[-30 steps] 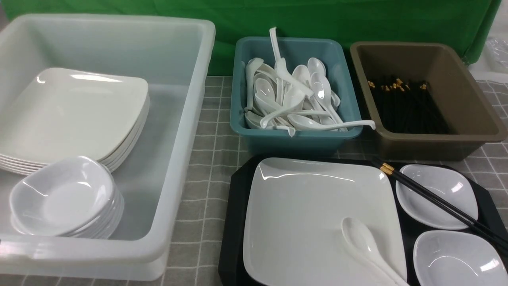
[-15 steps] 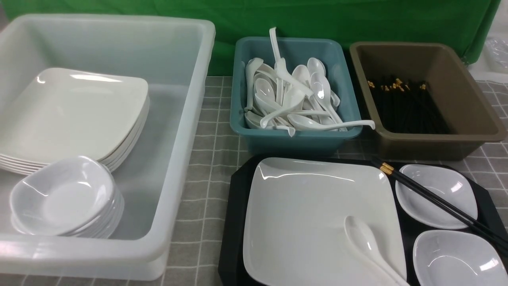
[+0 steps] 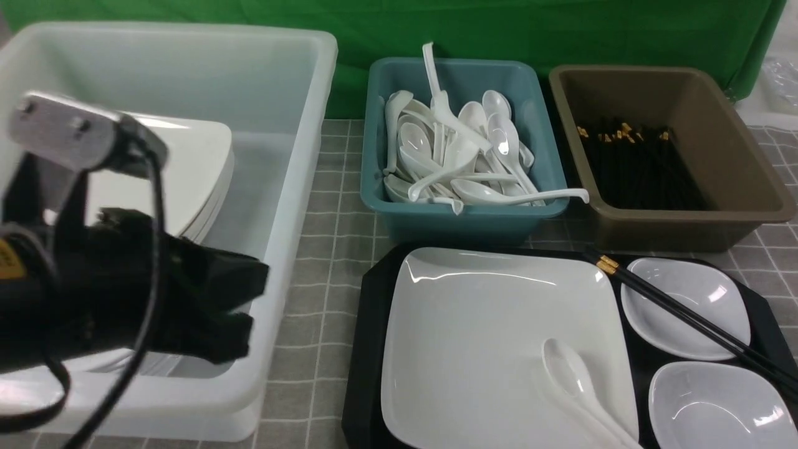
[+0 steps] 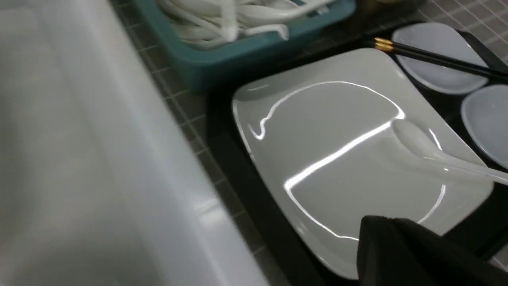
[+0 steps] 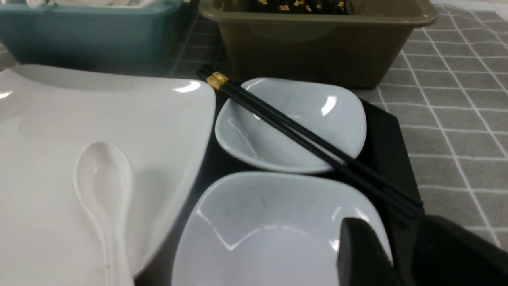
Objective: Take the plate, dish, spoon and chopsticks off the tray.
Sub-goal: Use the right arm to grab a pair of chopsticks from the plate
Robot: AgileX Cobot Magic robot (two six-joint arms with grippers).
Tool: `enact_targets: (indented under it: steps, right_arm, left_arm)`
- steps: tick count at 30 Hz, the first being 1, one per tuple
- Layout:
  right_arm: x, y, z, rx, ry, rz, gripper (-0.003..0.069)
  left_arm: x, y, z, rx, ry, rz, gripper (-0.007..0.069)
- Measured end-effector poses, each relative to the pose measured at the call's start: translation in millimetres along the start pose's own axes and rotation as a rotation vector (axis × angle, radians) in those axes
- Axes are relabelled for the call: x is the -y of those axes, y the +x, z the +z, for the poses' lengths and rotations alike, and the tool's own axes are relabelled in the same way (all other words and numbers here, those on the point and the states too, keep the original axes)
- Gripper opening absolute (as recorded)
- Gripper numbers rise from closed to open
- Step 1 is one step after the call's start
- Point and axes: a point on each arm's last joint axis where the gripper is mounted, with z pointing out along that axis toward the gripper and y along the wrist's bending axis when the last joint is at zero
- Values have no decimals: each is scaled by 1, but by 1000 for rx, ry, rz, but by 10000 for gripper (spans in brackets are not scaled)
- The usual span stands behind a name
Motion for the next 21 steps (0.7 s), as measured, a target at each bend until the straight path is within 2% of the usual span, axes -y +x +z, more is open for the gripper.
enact_targets:
  steps: [1, 2, 3, 5, 9, 11, 14, 18, 21]
  right_arm:
    - [0, 0, 0, 5, 1, 3, 244]
    - [0, -6, 0, 66, -4, 87, 244]
    - [0, -6, 0, 66, -4, 103, 244]
    - [1, -16, -1, 177, -24, 331, 244]
    - [3, -28, -5, 320, -40, 462, 243]
    - [3, -30, -5, 334, -46, 482, 230]
    - [-1, -39, -7, 208, -68, 429, 179]
    - [-17, -99, 3, -177, -180, 76, 143]
    - [-27, -134, 36, -412, -248, -80, 150]
  left_arm:
    - [2, 0, 1, 2, 9, 10, 20]
    - [10, 0, 5, 3, 39, 38, 20]
    - [11, 0, 5, 3, 43, 40, 20]
    - [19, 0, 5, 7, 76, 69, 20]
    - [21, 0, 2, 6, 86, 82, 20]
    - [22, 1, -1, 12, 90, 89, 20]
    - [23, 0, -8, 29, 94, 104, 20]
    - [24, -4, -18, 102, 90, 132, 20]
    - [24, -7, -25, 149, 83, 172, 20]
